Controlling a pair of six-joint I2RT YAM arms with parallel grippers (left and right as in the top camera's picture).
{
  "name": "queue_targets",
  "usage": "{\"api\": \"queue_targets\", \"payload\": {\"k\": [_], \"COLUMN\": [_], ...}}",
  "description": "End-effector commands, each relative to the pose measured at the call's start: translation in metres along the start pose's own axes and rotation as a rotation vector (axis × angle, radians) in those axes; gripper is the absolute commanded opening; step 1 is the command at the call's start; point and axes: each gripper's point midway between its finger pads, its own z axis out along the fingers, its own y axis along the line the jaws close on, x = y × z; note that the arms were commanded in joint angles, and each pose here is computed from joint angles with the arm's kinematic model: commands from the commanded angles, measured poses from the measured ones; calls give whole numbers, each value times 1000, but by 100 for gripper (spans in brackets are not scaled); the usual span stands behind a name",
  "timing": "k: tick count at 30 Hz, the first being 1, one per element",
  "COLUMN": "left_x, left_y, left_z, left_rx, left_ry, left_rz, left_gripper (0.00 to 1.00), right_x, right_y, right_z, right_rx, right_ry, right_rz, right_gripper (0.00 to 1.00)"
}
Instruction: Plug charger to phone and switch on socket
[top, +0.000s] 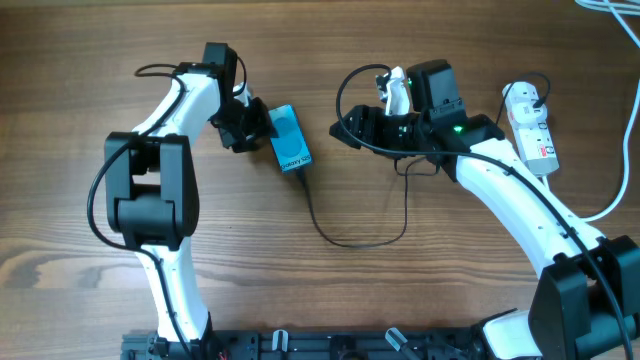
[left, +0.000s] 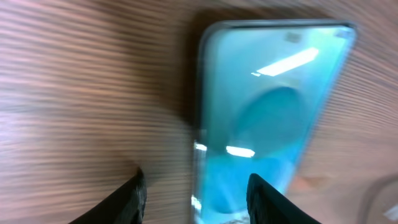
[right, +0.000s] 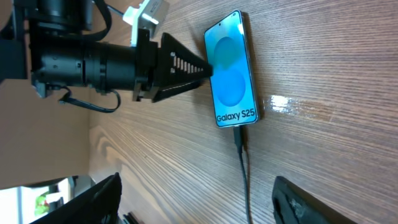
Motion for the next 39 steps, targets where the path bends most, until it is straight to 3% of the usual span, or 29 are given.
{"api": "queue_targets", "payload": {"k": [1, 5, 7, 11, 13, 14, 17, 26, 30, 32, 39], "left_x": [-18, -16, -3, 25, 37, 42, 46, 46, 46, 46, 46], "left_y": [34, -3, -20, -33, -38, -40, -41, -40, -40, -40, -40], "left_z": [-37, -128, -182, -245, -269, -278, -286, -284, -284, -284, -284], "left_rx": [-222, -123, -65, 3, 33, 44, 54, 51, 52, 51, 51], "left_ry": [-159, -372, -489, -626, -686, -708, -727, -722, -722, -722, -722], "left_rz": [2, 57, 88, 124, 140, 146, 151, 149, 149, 149, 149], "left_gripper": [54, 56, 63, 72, 95, 100, 100, 100, 100, 100, 100], "right_x": [-2, -9, -13, -22, -28, -30, -44, -62, -69, -71, -85], "right_y": [-5, 9, 13, 13, 5, -1, -32, -159, -216, -240, -303], "right_z": [-2, -29, -55, -107, -148, -164, -223, -323, -328, -324, -293], "right_rx": [55, 87, 151, 218, 247, 267, 388, 759, 793, 800, 643], "right_ry": [-8, -68, -136, -266, -339, -366, -454, -660, -645, -625, -557], "right_rz": [-46, -93, -114, -63, -22, -15, 16, 286, 399, 441, 473], "right_gripper": [80, 79, 79, 79, 78, 78, 78, 77, 43, 18, 4]}}
